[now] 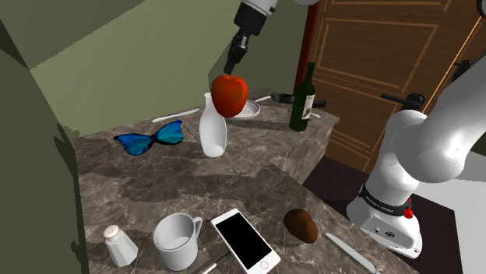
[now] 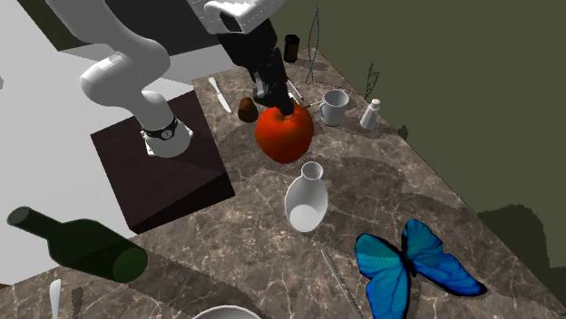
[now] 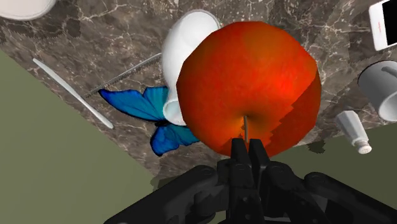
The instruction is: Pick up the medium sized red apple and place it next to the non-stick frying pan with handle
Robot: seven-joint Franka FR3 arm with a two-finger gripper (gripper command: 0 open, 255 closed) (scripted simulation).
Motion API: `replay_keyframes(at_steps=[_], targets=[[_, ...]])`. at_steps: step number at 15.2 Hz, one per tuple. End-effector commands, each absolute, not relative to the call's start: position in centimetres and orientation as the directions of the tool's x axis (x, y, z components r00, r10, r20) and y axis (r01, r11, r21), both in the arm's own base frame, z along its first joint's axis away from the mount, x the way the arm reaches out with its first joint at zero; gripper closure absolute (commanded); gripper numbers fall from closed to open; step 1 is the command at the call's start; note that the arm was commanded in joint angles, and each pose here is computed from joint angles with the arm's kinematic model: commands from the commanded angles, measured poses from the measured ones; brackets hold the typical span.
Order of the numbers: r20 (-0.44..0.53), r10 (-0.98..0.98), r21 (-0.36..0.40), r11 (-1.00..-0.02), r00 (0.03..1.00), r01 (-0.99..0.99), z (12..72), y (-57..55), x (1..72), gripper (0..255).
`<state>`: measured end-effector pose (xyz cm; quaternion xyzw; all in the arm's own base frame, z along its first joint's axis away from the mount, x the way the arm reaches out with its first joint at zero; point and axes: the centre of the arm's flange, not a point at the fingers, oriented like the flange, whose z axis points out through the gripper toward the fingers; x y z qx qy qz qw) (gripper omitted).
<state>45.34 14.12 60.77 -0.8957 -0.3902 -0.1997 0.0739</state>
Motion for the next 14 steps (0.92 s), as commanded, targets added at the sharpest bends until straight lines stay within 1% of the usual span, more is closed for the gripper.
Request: replay_keyframes(at_steps=[1, 12, 14], targets=[[0.416, 0.67, 0.025, -0.684, 0.615, 0.729, 60.7, 12.2, 47.5, 255], [0.416, 0.67, 0.025, -0.684, 0.615, 0.729, 60.8, 2.1, 58.6, 255], [0.416, 0.67, 0.025, -0.684, 0.615, 0.729, 59.7, 2.1, 58.6, 255]])
